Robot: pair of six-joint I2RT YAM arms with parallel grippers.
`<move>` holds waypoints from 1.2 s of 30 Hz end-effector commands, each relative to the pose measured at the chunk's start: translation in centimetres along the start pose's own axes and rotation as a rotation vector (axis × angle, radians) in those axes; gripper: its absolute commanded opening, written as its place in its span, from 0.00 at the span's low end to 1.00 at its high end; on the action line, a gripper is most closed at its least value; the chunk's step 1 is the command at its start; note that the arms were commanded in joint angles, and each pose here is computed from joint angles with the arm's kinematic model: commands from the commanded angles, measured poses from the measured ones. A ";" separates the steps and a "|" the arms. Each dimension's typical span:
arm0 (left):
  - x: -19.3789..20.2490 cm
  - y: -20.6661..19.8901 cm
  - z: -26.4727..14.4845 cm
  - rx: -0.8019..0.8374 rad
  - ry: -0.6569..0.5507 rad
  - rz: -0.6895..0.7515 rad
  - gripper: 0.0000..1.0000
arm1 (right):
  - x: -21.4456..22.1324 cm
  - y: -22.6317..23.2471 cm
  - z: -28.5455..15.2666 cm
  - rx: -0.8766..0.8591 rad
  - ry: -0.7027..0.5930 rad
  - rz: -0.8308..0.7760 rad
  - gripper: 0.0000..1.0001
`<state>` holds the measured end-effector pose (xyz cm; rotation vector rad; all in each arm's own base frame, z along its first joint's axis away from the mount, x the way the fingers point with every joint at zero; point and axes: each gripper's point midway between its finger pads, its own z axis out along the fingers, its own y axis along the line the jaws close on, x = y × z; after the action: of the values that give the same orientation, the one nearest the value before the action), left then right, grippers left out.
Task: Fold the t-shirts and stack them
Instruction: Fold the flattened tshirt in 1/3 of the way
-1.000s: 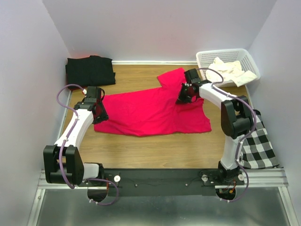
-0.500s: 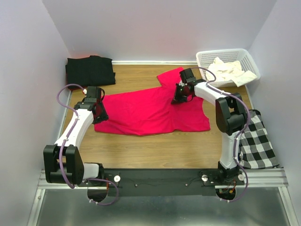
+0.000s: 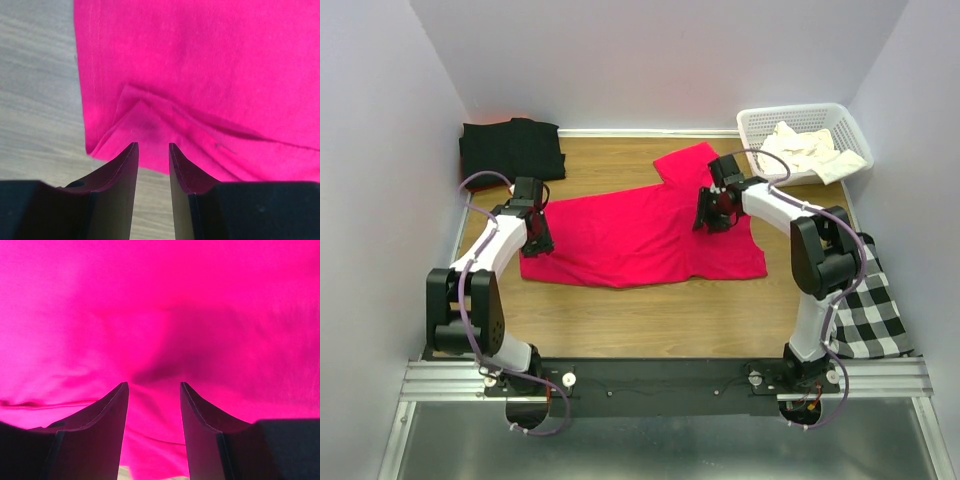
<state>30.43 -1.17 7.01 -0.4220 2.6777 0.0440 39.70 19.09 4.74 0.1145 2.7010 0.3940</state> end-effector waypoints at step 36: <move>-13.9 -6.9 9.4 0.039 -0.048 -0.010 0.28 | -0.2 -7.6 2.9 0.231 0.092 0.175 0.53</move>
<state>48.38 -2.48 2.86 -0.4726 2.6382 0.0187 41.27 14.66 2.31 0.3765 2.7794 0.2848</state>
